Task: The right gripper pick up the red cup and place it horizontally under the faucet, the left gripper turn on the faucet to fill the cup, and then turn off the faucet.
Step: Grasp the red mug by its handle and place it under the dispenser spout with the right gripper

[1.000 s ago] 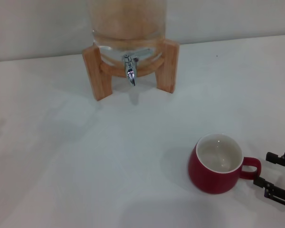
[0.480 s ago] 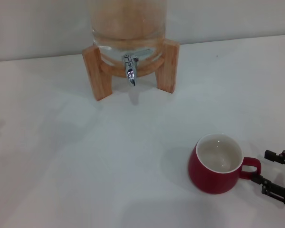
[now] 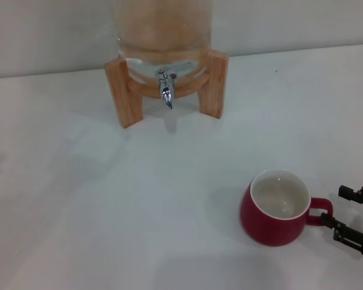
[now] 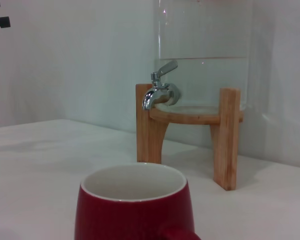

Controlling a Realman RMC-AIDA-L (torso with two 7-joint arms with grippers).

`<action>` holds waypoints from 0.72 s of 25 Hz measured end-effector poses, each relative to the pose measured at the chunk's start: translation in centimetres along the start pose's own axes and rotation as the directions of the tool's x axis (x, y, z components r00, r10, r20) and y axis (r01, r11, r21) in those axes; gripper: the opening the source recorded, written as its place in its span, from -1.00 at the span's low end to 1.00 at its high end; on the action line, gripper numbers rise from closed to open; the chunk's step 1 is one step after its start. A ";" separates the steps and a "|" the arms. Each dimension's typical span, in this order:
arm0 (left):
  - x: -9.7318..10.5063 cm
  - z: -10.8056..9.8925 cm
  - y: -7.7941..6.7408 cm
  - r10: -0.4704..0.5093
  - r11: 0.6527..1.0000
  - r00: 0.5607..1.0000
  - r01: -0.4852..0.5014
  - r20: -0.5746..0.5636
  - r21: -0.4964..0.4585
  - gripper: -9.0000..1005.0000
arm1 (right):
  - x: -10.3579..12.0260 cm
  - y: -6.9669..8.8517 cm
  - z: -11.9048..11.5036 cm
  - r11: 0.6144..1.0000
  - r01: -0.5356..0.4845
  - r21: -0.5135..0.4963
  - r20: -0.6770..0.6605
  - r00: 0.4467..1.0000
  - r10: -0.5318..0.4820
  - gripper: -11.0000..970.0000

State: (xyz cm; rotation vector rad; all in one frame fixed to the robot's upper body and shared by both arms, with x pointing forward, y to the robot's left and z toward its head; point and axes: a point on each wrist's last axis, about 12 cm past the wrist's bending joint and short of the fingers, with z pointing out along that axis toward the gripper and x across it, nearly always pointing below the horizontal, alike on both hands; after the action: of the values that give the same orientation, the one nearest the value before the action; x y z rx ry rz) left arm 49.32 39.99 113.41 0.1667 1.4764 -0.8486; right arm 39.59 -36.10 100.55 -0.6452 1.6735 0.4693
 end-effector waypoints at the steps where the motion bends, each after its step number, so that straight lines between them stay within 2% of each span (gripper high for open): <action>1: 0.0 0.0 0.0 0.000 1.000 1.000 0.000 0.000 0.000 0.75 | 0.0 0.0 0.0 1.000 0.000 0.001 0.000 1.000 0.000 0.24; 18: 0.0 0.0 0.0 0.000 1.000 1.000 0.000 0.000 0.000 0.75 | -0.1 0.0 0.9 1.000 -0.019 0.002 0.016 1.000 0.019 0.21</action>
State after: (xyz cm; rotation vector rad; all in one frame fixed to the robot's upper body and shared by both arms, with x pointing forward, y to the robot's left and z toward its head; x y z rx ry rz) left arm 49.32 39.99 113.41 0.1667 1.4765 -0.8487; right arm 40.26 -35.50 100.45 -0.6235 1.6659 0.4852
